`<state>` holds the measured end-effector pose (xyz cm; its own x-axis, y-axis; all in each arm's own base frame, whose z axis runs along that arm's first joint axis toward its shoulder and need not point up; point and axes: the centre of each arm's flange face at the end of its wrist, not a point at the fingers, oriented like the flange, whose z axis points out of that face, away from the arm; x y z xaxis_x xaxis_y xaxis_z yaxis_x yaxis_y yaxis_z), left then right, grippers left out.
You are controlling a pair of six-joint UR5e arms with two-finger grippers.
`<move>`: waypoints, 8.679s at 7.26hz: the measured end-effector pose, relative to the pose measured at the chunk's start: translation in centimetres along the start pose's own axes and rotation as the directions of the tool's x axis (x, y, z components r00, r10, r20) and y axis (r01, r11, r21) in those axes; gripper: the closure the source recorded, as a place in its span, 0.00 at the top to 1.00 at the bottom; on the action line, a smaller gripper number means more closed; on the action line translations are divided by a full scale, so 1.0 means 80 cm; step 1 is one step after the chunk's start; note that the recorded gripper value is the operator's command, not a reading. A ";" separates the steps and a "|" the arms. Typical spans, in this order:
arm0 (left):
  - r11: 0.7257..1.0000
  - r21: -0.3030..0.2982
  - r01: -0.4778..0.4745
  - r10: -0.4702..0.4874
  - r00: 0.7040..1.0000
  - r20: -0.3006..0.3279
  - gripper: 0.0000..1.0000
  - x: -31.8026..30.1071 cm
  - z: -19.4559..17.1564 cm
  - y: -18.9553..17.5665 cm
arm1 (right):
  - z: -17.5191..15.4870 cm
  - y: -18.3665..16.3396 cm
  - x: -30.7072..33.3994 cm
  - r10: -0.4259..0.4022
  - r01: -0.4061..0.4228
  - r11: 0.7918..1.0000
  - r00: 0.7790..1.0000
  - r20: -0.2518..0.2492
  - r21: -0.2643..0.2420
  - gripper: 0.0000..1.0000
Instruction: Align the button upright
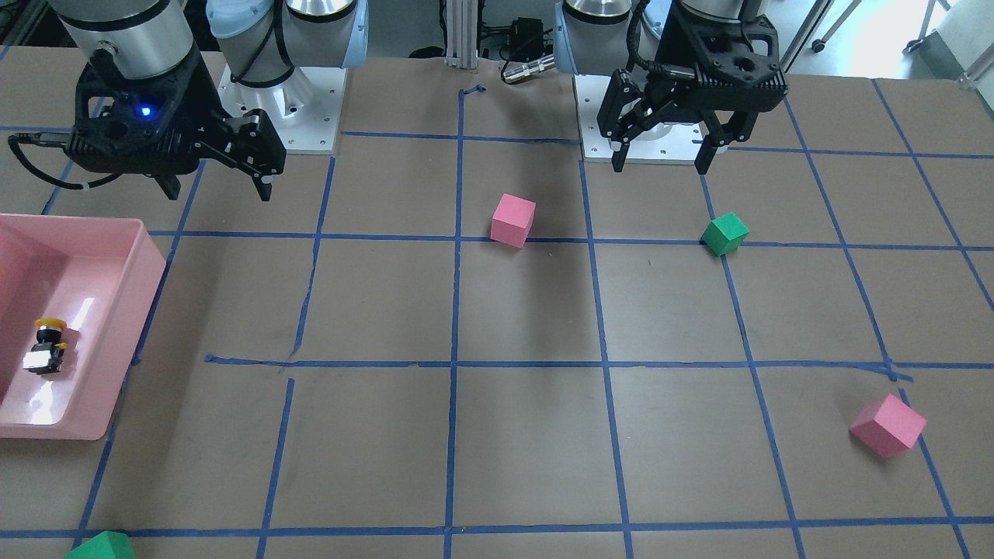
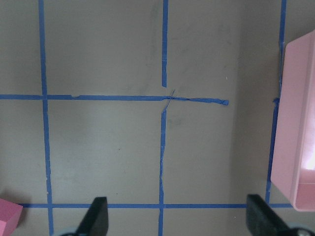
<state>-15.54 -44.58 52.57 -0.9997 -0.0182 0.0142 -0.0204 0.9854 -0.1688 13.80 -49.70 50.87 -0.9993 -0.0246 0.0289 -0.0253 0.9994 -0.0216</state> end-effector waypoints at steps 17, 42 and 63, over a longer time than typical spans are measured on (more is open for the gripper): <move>1.000 -0.001 0.000 0.000 1.000 0.000 1.00 0.000 0.001 0.000 | 0.073 -0.048 0.216 0.165 -0.171 0.982 0.983 -0.083 -0.079 1.00; 1.000 -0.002 -0.001 0.001 1.000 0.001 1.00 0.000 0.001 0.000 | 0.285 -0.056 0.406 0.166 -0.168 0.985 0.984 -0.066 -0.031 0.00; 1.000 -0.002 -0.001 0.001 1.000 0.002 1.00 0.000 0.001 0.000 | 0.349 -0.167 -0.294 0.081 -0.090 0.994 0.987 0.137 0.060 0.00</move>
<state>-15.53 -44.56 52.51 -0.9998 -0.0180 0.0125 -0.0198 0.9858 -0.1665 36.81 -63.13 22.56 -0.9924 0.0538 -0.1105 0.0633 0.9944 -0.0842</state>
